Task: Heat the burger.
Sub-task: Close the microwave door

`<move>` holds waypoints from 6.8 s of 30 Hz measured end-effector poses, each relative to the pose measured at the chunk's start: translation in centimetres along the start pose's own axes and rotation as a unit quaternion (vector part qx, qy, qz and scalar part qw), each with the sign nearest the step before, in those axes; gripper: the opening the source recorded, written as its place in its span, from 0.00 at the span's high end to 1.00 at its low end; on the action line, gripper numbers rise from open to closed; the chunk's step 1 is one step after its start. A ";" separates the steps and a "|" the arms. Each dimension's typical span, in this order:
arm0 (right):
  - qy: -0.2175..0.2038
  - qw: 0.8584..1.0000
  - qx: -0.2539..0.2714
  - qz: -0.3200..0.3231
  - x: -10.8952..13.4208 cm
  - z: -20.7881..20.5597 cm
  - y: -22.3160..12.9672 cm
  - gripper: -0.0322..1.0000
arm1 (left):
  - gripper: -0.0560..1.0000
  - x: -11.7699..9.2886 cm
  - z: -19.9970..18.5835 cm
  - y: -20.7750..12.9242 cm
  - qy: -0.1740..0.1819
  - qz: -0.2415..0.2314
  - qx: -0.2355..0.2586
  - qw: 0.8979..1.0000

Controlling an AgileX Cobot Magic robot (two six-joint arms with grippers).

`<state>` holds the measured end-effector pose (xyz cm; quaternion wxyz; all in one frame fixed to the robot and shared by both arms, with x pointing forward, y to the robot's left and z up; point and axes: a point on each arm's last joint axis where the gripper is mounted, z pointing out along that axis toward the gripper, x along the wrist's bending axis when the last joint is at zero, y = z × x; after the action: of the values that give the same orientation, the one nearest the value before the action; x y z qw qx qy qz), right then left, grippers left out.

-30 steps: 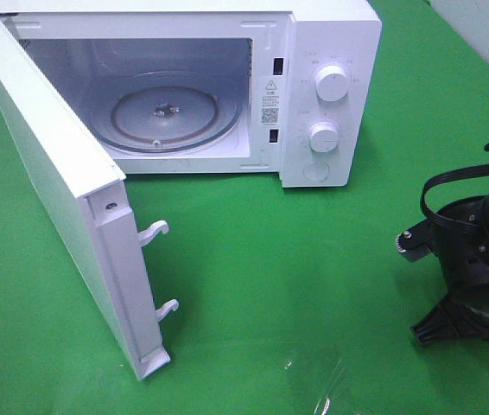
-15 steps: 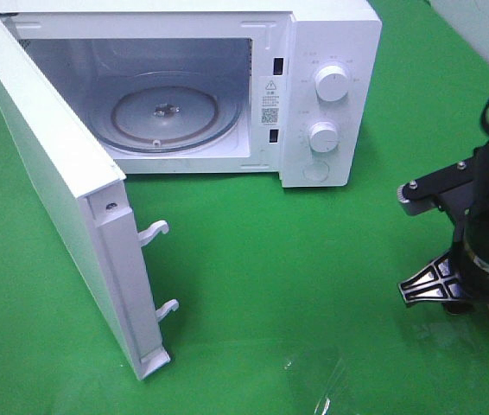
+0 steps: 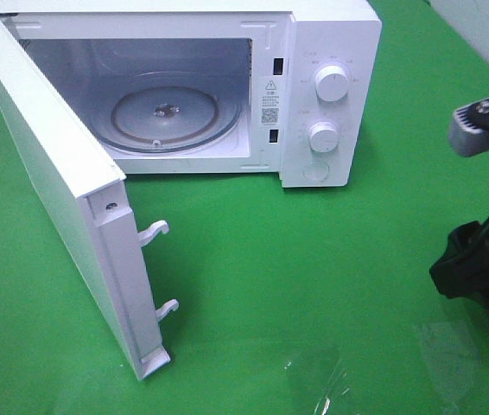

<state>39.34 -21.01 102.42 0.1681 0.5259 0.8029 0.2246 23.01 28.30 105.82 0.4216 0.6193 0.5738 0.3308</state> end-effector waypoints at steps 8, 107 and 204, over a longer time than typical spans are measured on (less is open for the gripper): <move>0.041 0.997 -0.067 -0.023 -0.3 -5.1 -1.9 0.34 | 0.03 0.0 0.0 0.0 0.000 0.000 0.000 1.000; -0.136 0.932 -0.299 0.156 -2.7 -12.4 -13.4 0.23 | 0.62 0.5 1.0 2.8 0.012 -0.027 -0.047 0.998; -0.134 0.932 -0.299 0.156 -2.7 -12.4 -13.4 0.23 | 0.95 -11.2 33.8 2.0 -0.172 0.054 -0.072 0.981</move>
<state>23.80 -30.43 105.79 0.3864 0.5953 0.5765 0.4050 52.70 12.44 94.06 0.5394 0.6649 0.4327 0.2821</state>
